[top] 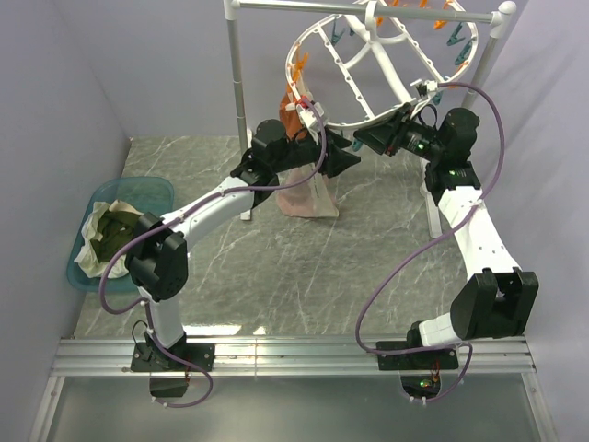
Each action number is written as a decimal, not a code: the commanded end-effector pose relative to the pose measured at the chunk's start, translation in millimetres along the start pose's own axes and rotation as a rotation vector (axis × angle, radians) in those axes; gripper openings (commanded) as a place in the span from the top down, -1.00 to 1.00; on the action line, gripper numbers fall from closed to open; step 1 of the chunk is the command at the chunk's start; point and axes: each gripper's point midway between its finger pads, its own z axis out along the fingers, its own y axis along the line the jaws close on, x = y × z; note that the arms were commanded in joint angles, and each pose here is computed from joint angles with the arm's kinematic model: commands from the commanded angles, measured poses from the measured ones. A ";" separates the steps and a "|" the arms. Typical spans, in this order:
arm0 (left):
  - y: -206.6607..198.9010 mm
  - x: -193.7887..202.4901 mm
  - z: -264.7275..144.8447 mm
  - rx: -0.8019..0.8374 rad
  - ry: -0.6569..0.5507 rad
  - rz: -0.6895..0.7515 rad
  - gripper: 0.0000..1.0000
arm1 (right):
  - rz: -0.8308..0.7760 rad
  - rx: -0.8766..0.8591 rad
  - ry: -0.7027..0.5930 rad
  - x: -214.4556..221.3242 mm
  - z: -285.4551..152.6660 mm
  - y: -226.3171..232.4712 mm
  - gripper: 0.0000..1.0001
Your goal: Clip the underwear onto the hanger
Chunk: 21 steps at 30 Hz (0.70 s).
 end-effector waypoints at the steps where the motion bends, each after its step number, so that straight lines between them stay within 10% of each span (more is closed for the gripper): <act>1: -7.5 -46.5 2.4 -0.008 -0.086 0.067 -0.24 | -0.079 -0.026 -0.030 -20.2 2.1 20.8 1.00; 10: -5.4 -50.6 13.6 -0.009 -0.107 0.035 -0.13 | -0.097 -0.033 -0.024 -16.0 4.2 31.1 1.00; 19: 2.2 -44.4 15.8 0.002 -0.094 -0.070 0.57 | -0.038 -0.070 -0.004 -17.6 6.2 37.3 0.95; 21: 2.0 -44.1 14.2 0.014 -0.094 -0.081 0.68 | -0.025 -0.080 0.000 -17.3 5.6 40.2 0.69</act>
